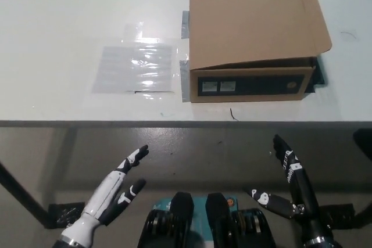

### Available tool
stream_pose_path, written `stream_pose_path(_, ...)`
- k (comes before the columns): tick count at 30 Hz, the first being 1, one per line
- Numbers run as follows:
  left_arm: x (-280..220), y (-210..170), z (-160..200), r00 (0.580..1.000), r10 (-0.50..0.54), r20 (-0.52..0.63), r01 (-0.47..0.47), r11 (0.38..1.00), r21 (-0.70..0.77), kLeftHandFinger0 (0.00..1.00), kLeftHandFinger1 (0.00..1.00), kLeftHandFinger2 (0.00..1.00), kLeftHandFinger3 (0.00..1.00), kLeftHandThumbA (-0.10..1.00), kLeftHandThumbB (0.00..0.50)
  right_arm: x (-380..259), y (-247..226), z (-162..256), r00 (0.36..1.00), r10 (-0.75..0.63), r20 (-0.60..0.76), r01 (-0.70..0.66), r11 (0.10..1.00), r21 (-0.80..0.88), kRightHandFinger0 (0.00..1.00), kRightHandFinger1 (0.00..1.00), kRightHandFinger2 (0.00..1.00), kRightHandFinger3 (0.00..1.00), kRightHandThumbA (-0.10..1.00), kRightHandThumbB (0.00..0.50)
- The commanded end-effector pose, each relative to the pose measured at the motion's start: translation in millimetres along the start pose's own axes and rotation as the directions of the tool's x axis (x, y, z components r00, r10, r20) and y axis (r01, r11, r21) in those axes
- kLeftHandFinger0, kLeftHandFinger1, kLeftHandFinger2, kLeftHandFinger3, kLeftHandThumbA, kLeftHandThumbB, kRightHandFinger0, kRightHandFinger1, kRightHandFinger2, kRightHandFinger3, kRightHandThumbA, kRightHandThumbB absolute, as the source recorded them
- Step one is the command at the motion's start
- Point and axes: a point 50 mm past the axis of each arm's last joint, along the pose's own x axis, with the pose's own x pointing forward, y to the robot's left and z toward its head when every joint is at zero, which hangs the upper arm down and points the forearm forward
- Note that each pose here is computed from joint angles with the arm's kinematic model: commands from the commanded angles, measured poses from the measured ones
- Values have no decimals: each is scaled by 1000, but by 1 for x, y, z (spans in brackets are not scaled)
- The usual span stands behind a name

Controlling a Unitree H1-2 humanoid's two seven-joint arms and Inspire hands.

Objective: A small storge box is placed at the center of the table and the robot uses its left hand to push the lid and close it

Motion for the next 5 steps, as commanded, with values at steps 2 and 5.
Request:
stream_pose_path(2, 9, 11, 6, 994, 74, 81, -78, 996, 47, 1000, 1000, 1000, 1000, 1000, 400, 11, 1, 14, 996, 6, 94, -7, 1000, 2, 1000, 1000, 1000, 1000, 1000, 326)
stream_pose_path(5, 5, 11, 2, 995, 88, 50, -88, 996, -1, 1000, 1000, 1000, 1000, 1000, 363, 7, 1, 13, 996, 6, 88, -6, 1000, 2, 1000, 1000, 1000, 1000, 1000, 326)
